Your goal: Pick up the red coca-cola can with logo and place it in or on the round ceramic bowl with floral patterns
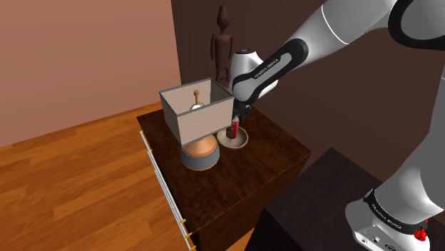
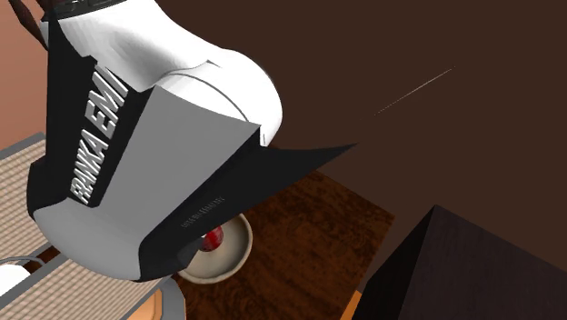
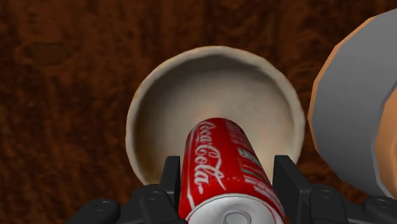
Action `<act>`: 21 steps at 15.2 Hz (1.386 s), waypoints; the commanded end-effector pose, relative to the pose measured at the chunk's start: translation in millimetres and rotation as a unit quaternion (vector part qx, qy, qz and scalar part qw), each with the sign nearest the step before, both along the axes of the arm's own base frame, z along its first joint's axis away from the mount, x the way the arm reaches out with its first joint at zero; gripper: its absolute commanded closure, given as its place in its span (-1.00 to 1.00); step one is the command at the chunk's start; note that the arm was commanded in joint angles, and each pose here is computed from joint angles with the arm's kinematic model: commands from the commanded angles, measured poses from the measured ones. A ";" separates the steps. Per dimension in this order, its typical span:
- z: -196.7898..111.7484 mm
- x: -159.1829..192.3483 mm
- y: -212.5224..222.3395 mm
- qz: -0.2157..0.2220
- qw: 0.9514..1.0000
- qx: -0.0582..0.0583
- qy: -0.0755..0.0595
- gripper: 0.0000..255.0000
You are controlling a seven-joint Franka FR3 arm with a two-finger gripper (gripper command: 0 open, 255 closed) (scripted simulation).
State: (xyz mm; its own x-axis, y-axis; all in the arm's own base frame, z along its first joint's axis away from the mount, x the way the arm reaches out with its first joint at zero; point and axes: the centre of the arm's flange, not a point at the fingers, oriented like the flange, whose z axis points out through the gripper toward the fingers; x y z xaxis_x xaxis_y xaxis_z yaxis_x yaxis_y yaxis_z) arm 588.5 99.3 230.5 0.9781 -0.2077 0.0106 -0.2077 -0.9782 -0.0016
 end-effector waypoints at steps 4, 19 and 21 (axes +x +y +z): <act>-0.1 0.0 -0.1 0.000 1.000 0.000 0.000 1.00; 49.9 -0.6 0.0 0.000 1.000 0.000 0.000 -1.00; 49.9 -0.6 0.0 0.000 1.000 0.000 0.000 -1.00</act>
